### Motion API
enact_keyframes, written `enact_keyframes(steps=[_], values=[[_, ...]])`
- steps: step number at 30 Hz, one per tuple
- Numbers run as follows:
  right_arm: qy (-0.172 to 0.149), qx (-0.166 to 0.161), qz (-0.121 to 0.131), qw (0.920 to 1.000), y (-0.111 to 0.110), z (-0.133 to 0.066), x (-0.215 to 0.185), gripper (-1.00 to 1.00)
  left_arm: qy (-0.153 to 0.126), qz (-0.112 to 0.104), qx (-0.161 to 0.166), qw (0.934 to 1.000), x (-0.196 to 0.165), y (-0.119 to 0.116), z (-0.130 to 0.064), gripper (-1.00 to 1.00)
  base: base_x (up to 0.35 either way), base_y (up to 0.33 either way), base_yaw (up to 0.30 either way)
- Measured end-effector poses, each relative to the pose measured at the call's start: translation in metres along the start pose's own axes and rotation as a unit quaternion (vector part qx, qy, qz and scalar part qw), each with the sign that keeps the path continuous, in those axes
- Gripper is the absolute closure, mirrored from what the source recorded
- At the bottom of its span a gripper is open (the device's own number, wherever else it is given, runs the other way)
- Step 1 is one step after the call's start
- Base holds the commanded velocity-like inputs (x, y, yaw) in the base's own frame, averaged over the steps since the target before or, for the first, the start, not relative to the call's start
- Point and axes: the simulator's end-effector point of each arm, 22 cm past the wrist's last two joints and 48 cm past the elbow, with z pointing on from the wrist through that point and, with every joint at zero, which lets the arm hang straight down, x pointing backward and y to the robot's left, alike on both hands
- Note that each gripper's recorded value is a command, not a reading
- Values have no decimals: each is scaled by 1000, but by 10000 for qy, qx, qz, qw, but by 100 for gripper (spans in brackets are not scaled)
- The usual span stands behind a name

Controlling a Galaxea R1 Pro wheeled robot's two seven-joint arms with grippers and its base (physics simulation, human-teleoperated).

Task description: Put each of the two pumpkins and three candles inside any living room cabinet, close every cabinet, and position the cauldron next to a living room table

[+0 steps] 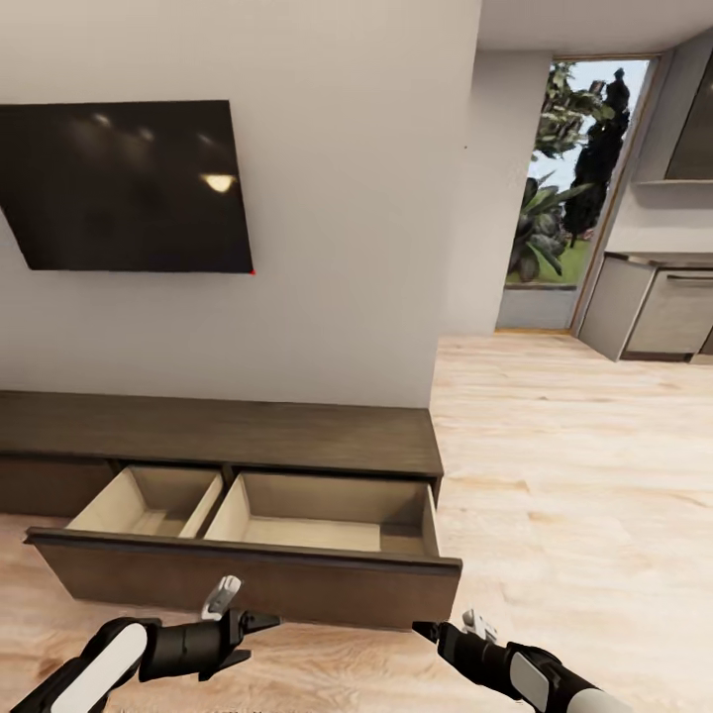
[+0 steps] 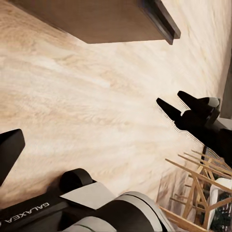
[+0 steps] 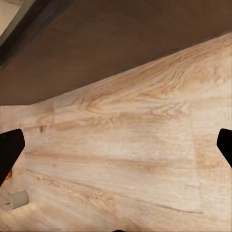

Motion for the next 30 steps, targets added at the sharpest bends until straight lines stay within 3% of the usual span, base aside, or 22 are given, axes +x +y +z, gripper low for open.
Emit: enact_keyframes(steps=[9, 30], values=[[-4, 5, -15, 10000, 0, 0, 0, -100, -128, 3, -495, 9987, -5, 27, -1, -100, 0, 0, 291], [-63, 5, -61, 10000, 4, -1, -4, -100, -153, 13, -559, 9983, -7, 27, -4, -100, 0, 0, 292]])
